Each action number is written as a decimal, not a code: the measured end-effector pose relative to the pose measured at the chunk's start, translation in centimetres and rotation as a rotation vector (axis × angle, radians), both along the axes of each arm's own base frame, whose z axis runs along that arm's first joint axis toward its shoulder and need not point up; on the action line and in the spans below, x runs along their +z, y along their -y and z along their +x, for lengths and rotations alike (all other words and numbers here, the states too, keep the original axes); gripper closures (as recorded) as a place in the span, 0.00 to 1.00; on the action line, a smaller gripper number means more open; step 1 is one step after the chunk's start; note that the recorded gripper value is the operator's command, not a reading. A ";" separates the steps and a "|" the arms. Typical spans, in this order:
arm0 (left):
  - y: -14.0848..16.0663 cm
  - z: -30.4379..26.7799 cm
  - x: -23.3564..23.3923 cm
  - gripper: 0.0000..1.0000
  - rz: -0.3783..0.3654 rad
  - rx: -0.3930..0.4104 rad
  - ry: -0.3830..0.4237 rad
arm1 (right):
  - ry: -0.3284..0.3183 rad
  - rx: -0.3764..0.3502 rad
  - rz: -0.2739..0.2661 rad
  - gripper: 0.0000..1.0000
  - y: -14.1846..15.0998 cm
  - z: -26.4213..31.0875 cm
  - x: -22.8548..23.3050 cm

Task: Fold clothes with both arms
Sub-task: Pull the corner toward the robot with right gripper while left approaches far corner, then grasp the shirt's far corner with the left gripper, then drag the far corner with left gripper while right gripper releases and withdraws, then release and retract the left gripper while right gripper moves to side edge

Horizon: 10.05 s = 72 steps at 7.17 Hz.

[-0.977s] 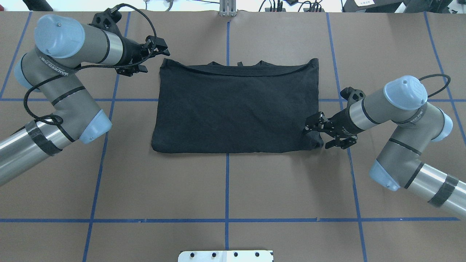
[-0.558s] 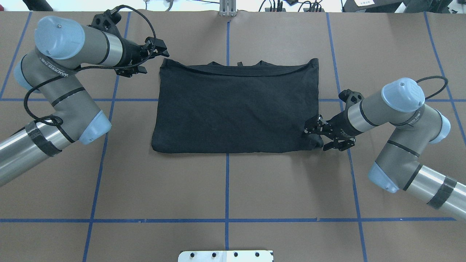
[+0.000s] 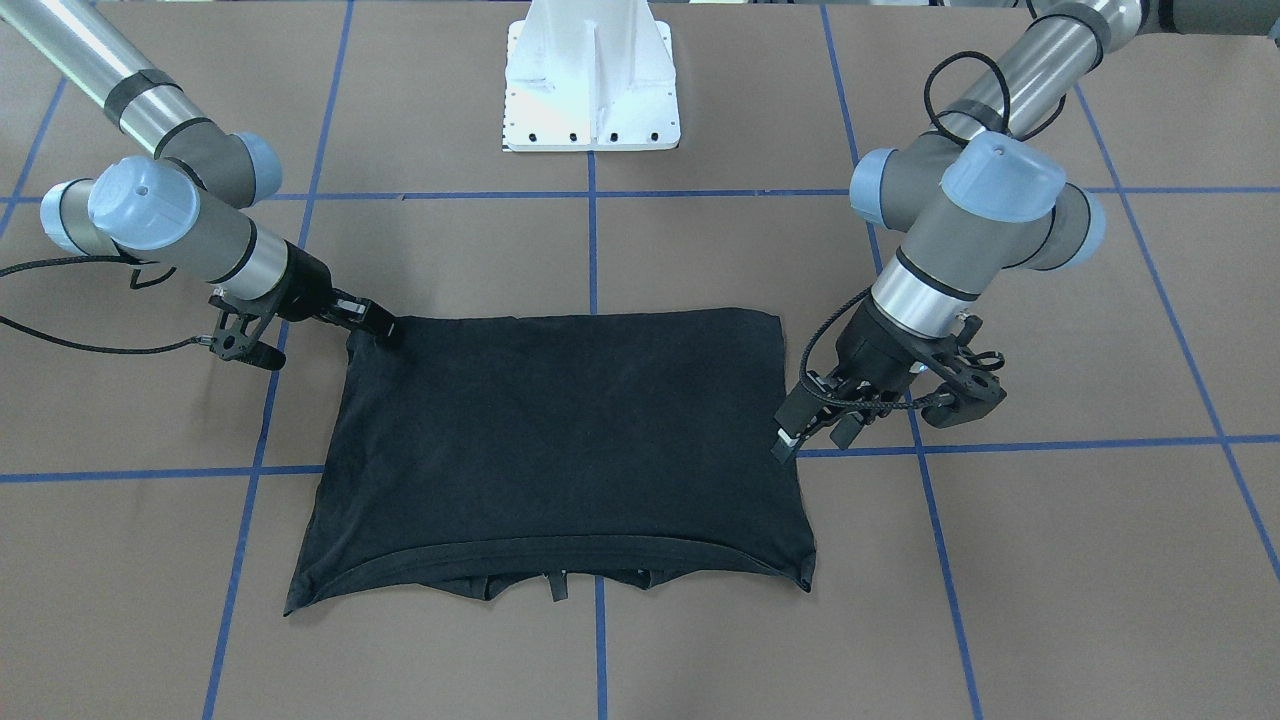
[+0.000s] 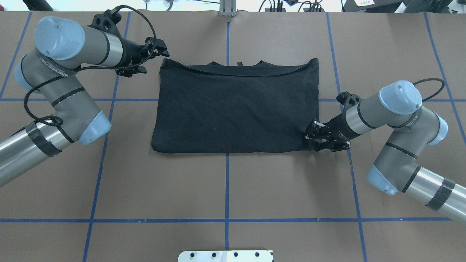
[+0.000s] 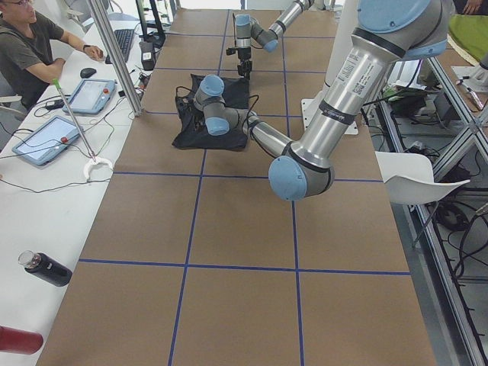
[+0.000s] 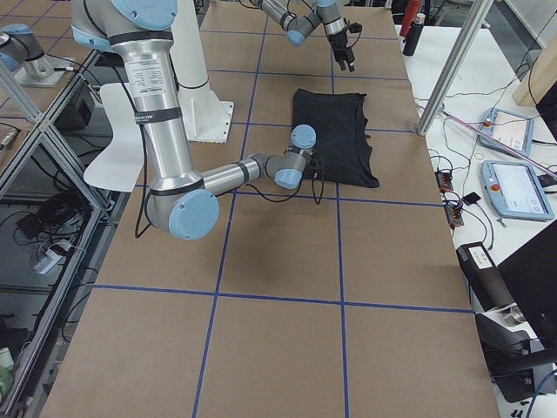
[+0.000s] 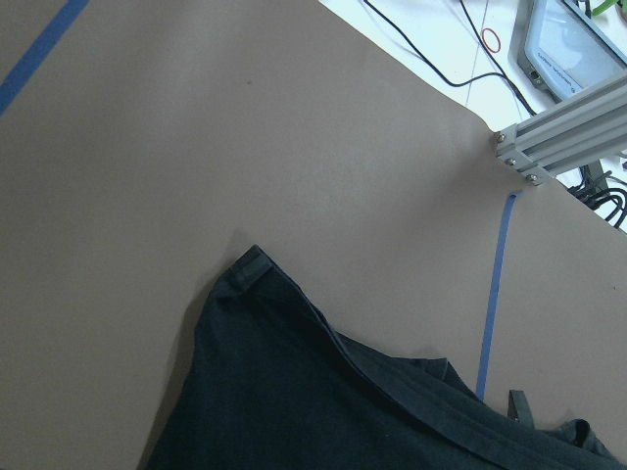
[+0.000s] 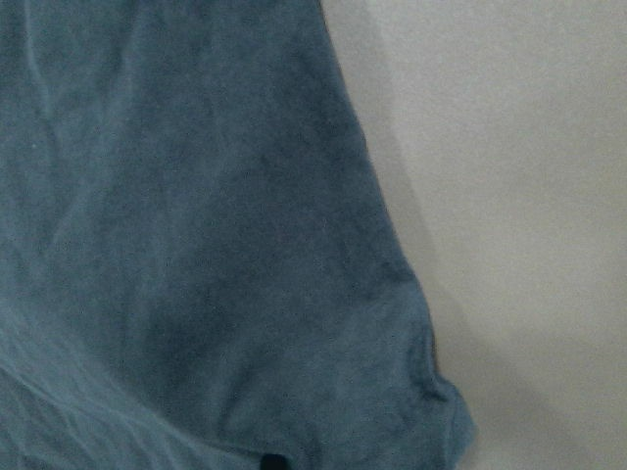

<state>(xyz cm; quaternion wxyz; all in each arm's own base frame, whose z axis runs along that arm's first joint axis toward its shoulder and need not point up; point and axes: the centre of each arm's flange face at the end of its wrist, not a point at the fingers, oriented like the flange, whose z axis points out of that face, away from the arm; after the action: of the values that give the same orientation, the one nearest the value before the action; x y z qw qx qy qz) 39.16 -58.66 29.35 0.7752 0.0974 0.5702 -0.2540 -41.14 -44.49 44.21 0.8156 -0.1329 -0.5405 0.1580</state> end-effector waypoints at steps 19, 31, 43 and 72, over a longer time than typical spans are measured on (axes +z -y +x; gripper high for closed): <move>-11.4 2.4 5.6 0.00 -0.031 0.156 0.017 | 0.244 -0.166 0.046 0.00 -9.9 0.0 -13.2; -16.5 7.7 8.8 0.16 -0.080 0.264 0.077 | 0.235 -0.063 0.066 0.00 -6.7 2.4 -13.1; -14.9 6.3 8.2 1.00 -0.092 0.233 0.102 | 0.232 -0.037 0.068 0.00 -5.7 3.4 -12.9; -3.0 -7.2 3.0 0.00 0.253 -0.006 0.093 | -0.527 -0.182 0.837 0.01 -13.7 -12.3 -15.7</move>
<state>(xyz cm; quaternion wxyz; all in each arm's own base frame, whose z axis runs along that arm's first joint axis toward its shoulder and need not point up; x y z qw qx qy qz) 31.98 -55.63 32.34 0.7814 0.2079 0.5609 -0.1777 -53.49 -30.81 28.47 0.9183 0.2034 -0.3193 -0.1156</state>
